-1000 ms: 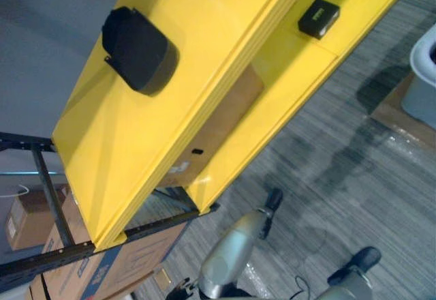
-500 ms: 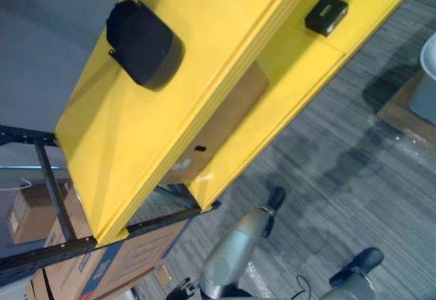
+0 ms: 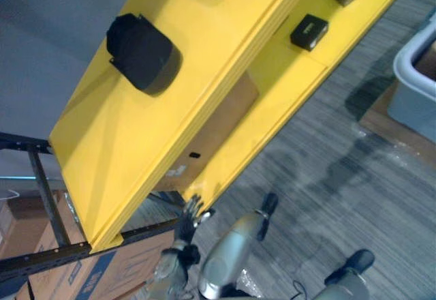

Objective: Walk over and take plastic housings, then place them on the shelf

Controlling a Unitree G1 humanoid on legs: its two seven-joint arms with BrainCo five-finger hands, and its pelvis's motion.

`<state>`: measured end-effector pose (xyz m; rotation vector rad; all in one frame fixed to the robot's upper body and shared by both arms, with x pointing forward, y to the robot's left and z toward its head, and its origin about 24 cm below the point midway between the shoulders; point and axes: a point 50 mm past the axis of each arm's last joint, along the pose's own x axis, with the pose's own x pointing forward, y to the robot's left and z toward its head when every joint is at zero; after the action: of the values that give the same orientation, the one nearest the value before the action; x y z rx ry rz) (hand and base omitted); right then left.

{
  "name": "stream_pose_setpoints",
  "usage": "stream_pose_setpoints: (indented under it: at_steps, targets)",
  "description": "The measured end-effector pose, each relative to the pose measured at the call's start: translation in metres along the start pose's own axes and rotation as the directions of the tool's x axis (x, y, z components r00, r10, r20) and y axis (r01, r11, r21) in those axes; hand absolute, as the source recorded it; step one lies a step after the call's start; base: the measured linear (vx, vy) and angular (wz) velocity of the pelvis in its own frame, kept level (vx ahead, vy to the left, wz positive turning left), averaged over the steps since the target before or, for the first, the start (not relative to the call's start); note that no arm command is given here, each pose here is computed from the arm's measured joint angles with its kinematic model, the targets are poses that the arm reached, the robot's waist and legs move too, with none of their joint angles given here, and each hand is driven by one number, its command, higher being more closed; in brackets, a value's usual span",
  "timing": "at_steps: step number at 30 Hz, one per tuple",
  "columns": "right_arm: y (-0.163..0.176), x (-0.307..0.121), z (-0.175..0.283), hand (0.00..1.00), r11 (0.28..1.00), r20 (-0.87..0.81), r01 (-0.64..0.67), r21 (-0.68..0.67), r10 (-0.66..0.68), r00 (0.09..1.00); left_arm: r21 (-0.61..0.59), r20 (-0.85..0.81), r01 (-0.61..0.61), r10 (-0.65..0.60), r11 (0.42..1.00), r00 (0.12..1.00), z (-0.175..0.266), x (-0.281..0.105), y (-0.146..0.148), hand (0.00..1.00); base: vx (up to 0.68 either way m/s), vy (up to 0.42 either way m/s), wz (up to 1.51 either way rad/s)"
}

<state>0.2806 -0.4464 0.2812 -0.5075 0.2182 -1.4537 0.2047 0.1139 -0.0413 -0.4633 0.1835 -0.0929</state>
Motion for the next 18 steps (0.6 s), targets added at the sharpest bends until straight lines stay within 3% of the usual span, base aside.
stream_pose_setpoints:
  at_steps: [8,18]
  targets:
    - [0.016,-0.014,0.013,1.0,0.998,0.042,-0.034,0.055,0.032,0.999,0.024,0.095,0.026,-0.028,0.999,0.995,0.026,0.006,-0.009,0.0,-0.03,-0.048,-0.16]
    - [0.023,-0.039,0.063,1.0,0.993,0.281,-0.039,0.112,0.006,0.96,0.084,0.325,0.214,-0.23,0.973,0.917,0.093,0.025,-0.048,0.0,-0.01,-0.037,-0.16]
